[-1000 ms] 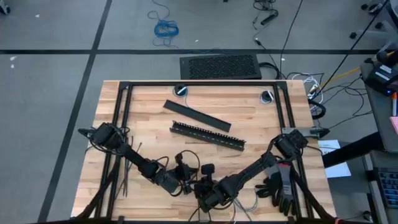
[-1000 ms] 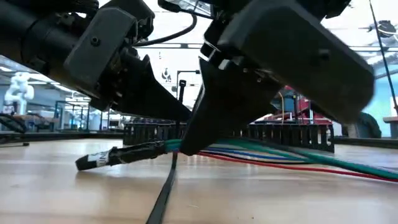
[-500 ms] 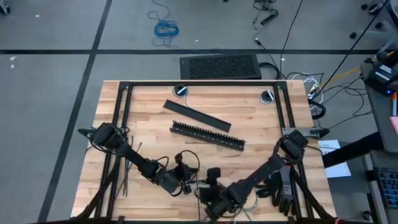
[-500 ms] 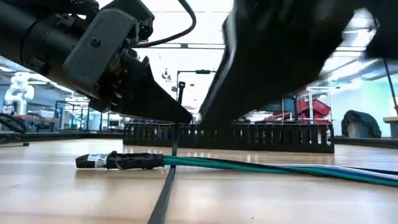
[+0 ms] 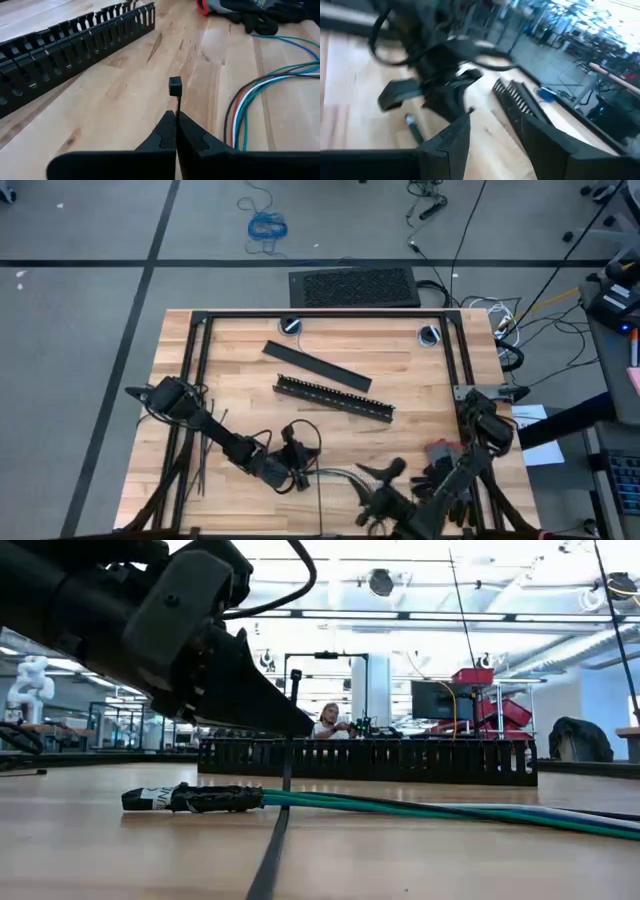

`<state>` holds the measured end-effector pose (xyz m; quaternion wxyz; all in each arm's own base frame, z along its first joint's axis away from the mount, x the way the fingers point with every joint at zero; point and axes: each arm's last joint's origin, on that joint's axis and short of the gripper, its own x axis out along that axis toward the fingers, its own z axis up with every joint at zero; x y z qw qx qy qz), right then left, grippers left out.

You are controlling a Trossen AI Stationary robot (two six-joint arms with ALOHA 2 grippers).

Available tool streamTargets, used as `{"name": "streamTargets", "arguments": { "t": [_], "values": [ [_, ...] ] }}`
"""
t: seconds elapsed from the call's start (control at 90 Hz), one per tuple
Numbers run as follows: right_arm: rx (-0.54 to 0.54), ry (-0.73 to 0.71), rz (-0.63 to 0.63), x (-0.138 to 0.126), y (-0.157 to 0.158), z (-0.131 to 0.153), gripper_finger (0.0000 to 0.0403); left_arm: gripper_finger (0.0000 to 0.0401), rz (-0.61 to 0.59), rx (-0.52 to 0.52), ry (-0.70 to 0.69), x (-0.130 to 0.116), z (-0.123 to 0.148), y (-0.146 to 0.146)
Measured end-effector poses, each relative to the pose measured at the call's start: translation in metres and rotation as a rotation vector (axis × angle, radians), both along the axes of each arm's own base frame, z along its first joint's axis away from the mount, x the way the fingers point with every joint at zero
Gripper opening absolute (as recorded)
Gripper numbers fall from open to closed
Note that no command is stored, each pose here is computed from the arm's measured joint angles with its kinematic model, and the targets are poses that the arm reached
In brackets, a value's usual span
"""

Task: Ziptie cables
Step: Wrap the cable wires with the black zip tie

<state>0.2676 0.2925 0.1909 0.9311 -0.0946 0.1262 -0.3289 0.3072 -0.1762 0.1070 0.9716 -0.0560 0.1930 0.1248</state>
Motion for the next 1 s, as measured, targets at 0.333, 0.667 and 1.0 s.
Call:
{"name": "streamTargets", "arguments": {
  "t": [0.333, 0.667, 1.0],
  "values": [
    [0.197, -0.299, 0.044, -0.042, -0.007, -0.031, 0.0171, 0.0, 0.034, -0.046, -0.013, 0.003, 0.0, 0.004],
    [0.27, -0.387, 0.114, -0.059, 0.001, -0.044, 0.0171, 0.0, 0.139, -0.123, -0.041, 0.007, -0.001, 0.015],
    [0.283, -0.377, 0.179, -0.079, 0.013, -0.029, 0.0171, 0.0, 0.142, -0.128, -0.052, 0.008, 0.0, 0.016]
  ]
}}
